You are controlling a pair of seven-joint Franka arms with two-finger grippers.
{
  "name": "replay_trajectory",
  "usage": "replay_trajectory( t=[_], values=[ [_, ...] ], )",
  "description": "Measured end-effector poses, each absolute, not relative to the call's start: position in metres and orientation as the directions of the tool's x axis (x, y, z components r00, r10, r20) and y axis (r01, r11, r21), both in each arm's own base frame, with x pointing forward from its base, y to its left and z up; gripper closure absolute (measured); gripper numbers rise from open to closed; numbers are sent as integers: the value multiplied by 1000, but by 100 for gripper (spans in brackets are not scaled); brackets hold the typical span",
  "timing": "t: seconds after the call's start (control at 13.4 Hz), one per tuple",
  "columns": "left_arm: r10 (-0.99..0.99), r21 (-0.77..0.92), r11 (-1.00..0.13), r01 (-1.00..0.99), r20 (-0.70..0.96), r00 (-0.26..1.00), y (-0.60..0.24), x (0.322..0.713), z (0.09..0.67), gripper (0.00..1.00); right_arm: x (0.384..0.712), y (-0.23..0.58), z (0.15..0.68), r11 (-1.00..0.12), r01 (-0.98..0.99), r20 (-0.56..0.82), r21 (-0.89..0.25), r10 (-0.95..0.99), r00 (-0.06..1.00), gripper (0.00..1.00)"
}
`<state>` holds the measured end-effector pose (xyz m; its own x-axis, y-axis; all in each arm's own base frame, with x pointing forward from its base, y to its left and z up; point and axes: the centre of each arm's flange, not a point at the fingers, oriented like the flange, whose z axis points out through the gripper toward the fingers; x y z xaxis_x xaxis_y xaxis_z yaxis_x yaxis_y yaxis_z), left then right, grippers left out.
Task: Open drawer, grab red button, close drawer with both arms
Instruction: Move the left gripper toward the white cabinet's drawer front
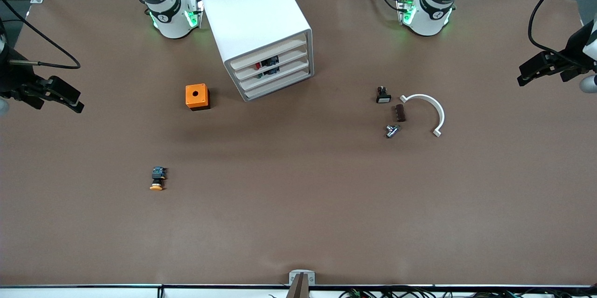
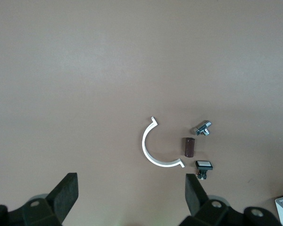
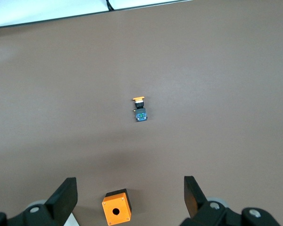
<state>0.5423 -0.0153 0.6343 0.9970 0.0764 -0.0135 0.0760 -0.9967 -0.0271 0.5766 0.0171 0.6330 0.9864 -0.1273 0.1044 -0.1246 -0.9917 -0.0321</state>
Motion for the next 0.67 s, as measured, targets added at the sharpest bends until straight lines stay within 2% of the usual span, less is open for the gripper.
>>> replay_trajectory(
  t=[0.67],
  values=[
    [75,-26,-997,74,-38,996,-15,551,620,0,576,16,632,-994,-105,98,-27,-107,989,0]
  ],
)
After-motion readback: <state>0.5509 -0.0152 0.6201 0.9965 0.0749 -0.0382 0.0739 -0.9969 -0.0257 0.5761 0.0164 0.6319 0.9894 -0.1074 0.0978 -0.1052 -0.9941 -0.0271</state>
